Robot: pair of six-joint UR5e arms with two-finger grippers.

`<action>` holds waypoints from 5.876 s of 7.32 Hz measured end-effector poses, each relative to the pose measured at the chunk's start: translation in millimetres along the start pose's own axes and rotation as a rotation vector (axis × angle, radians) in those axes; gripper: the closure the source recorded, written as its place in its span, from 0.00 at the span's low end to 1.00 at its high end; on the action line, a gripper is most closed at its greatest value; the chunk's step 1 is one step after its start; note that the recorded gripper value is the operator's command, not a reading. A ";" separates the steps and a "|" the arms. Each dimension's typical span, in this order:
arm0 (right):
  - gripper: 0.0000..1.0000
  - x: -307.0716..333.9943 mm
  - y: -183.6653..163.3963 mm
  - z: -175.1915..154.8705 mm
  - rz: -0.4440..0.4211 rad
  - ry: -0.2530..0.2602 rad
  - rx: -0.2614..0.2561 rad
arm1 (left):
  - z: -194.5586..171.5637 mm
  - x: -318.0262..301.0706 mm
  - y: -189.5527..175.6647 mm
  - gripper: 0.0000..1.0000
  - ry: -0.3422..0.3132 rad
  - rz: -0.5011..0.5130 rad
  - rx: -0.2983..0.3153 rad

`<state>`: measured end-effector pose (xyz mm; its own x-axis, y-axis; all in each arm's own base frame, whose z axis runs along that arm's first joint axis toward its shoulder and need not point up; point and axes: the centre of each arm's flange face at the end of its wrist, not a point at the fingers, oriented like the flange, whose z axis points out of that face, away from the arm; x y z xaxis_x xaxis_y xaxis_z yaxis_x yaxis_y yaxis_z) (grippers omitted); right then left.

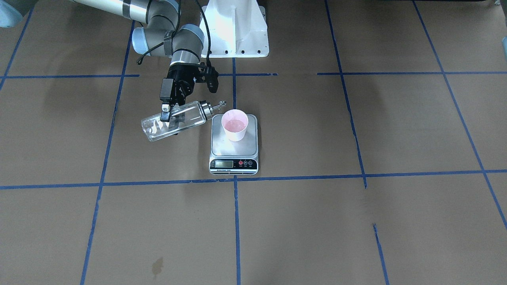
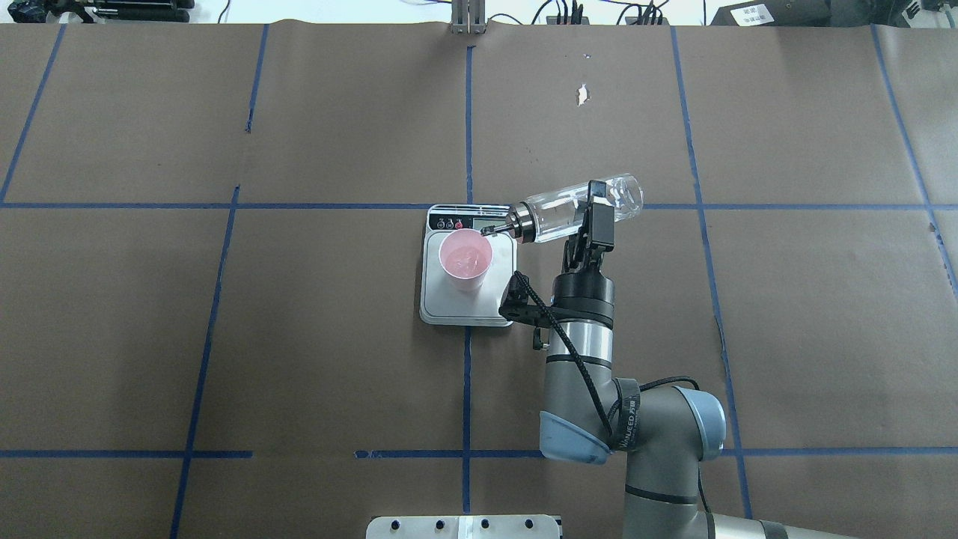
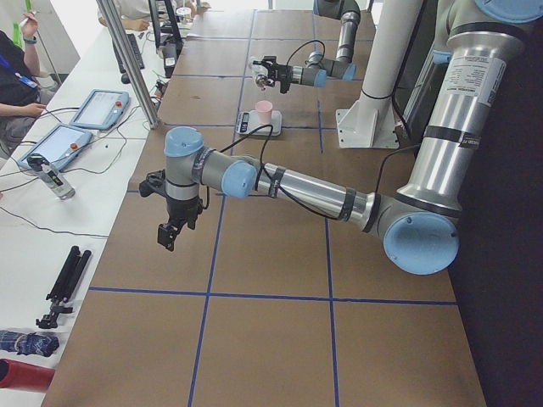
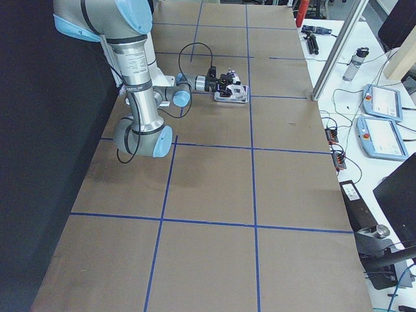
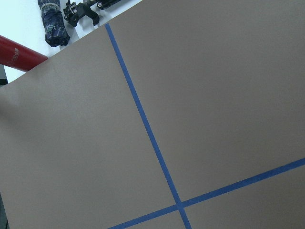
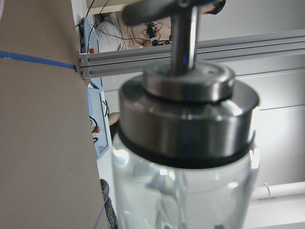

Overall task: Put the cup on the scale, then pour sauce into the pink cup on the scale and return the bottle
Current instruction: 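Turn the bottle upright and carry it back with the right gripper, then lower the glass bottle onto the table with the right gripper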

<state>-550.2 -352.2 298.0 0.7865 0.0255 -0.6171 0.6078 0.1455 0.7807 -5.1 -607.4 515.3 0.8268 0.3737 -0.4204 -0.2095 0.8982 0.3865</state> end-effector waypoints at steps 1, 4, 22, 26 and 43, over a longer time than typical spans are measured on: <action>1.00 0.8 -1.6 -0.7 0.060 -0.022 -0.002 | -1.4 -0.8 0.1 0.00 -0.001 -0.001 0.002; 1.00 1.7 -0.1 -0.6 0.267 -0.073 -0.009 | -5.3 -2.5 -0.9 0.00 -0.004 -0.004 0.008; 1.00 37.9 221.1 33.1 1.267 -0.469 -0.275 | -53.0 -12.8 3.6 0.00 0.021 -0.032 0.088; 1.00 40.6 237.9 50.9 1.299 -0.487 -0.341 | -53.6 -12.6 2.9 0.00 0.020 -0.032 0.089; 0.23 18.1 242.2 46.1 1.276 -0.532 -0.389 | -54.1 -13.7 1.0 0.00 0.016 -0.033 0.091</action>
<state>-383.7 -362.1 480.5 0.7610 -0.0109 0.6487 -0.5312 0.5636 0.6326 -44.9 -599.2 477.0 0.8237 0.3484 -0.4473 -0.1332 0.8858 0.4445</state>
